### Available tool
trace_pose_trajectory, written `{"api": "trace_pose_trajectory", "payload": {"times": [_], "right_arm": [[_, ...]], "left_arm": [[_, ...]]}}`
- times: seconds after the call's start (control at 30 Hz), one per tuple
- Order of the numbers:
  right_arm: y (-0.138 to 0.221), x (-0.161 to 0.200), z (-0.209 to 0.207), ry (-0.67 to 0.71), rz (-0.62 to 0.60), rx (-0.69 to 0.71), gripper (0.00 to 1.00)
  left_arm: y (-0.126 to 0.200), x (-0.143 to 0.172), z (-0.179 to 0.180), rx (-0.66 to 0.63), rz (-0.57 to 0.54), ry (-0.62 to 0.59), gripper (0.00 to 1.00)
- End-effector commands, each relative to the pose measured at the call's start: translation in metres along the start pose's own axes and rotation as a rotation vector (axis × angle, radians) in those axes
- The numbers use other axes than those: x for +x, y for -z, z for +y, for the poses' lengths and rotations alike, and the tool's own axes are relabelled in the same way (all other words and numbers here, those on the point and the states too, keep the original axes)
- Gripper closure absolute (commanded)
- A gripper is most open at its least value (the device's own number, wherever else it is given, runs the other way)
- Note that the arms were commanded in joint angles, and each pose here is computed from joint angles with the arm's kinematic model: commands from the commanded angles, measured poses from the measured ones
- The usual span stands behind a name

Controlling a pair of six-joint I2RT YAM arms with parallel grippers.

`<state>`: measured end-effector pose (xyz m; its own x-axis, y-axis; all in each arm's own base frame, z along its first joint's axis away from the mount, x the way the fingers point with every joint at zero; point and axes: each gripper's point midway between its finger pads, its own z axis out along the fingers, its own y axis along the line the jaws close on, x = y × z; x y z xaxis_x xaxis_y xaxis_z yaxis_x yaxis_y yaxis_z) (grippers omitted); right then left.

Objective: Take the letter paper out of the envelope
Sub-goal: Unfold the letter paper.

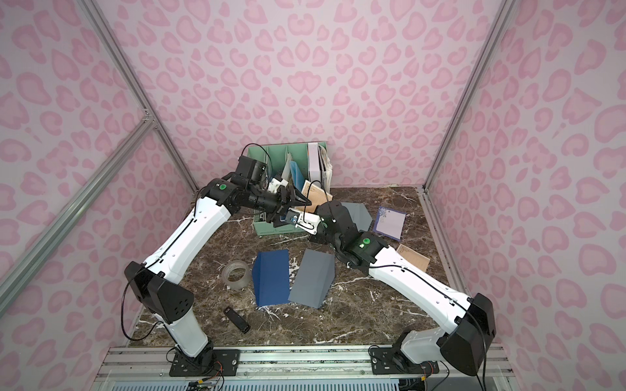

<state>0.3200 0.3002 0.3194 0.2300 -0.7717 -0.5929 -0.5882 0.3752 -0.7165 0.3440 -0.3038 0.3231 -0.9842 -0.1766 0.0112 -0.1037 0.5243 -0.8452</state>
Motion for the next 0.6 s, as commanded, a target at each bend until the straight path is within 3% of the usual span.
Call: {"api": "trace_pose_trajectory", "payload": {"times": [0.0, 0.1, 0.33, 0.47, 0.57], "right_arm": [[0.003, -0.010, -0.002, 0.009, -0.024, 0.006, 1.00], [0.006, -0.016, 0.002, 0.032, -0.025, 0.014, 1.00], [0.012, -0.014, 0.011, 0.075, -0.009, 0.079, 1.00], [0.015, -0.017, 0.007, 0.094, -0.006, 0.136, 1.00], [0.018, -0.019, 0.012, 0.128, -0.001, 0.157, 1.00]], "left_arm": [[-0.002, -0.003, 0.006, -0.009, -0.010, -0.019, 0.20], [-0.007, -0.010, 0.003, 0.021, -0.028, -0.006, 0.29], [-0.018, -0.021, -0.012, 0.155, -0.029, 0.065, 0.69], [-0.017, -0.020, -0.010, 0.150, -0.026, 0.069, 0.92], [-0.014, -0.022, -0.012, 0.156, -0.042, 0.070, 1.00]]}}
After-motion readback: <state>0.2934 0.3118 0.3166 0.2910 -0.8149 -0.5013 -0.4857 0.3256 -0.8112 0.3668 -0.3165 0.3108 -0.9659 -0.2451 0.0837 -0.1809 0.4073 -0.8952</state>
